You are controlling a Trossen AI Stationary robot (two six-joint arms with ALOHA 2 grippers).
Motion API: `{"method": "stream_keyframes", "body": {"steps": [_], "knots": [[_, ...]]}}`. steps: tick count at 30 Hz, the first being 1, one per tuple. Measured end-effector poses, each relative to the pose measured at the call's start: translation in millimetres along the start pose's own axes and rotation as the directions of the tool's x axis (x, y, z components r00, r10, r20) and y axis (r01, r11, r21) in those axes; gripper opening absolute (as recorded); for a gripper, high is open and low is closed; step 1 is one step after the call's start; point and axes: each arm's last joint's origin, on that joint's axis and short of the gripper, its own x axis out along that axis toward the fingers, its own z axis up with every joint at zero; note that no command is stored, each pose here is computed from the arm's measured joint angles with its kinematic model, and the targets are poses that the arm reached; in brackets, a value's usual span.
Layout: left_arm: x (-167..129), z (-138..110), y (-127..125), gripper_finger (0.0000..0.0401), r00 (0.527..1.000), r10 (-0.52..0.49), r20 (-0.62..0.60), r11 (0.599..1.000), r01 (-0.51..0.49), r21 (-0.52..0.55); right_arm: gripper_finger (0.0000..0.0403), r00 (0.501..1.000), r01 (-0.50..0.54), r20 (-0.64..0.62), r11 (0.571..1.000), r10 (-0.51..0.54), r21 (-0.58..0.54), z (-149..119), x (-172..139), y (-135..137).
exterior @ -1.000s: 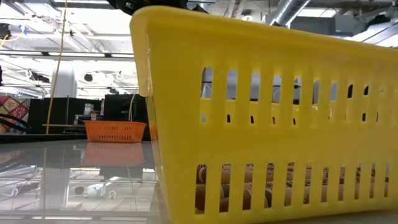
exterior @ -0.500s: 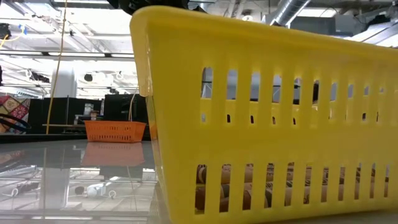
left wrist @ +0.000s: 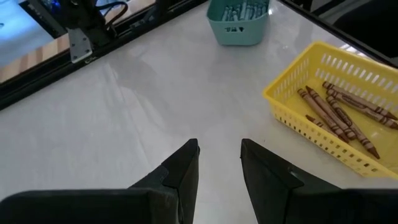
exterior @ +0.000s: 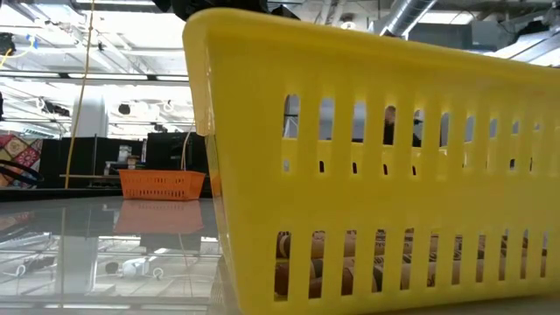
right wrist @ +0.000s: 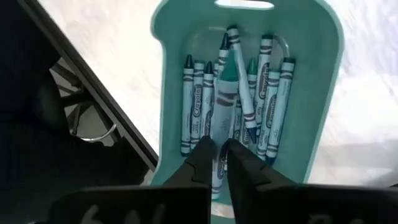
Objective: Sort crayons
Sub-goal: Put the green crayon into the green bin
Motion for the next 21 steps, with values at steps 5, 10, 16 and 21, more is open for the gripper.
{"method": "stream_keyframes", "body": {"steps": [5, 10, 16, 21], "knots": [[0, 0, 0, 0.0110, 1.000, -0.001, -0.002, 1.000, 0.001, 0.005, 0.0074, 1.000, 0.024, -0.010, 0.999, -0.024, 0.022, 4, 0, -2], [0, 0, 0, 0.0110, 1.000, -0.002, -0.003, 1.000, 0.002, 0.025, 0.0102, 0.999, 0.033, -0.037, 0.999, -0.033, 0.012, 10, -1, -2], [0, 0, 0, 0.0110, 1.000, -0.002, -0.003, 0.998, 0.002, 0.055, 0.0111, 0.996, 0.074, 0.042, 0.997, -0.073, -0.021, 28, -15, -12], [0, 0, 0, 0.0110, 1.000, -0.003, -0.003, 0.998, 0.003, 0.067, 0.0111, 0.972, 0.176, 0.179, 0.977, -0.152, -0.123, 54, -28, -27]]}}
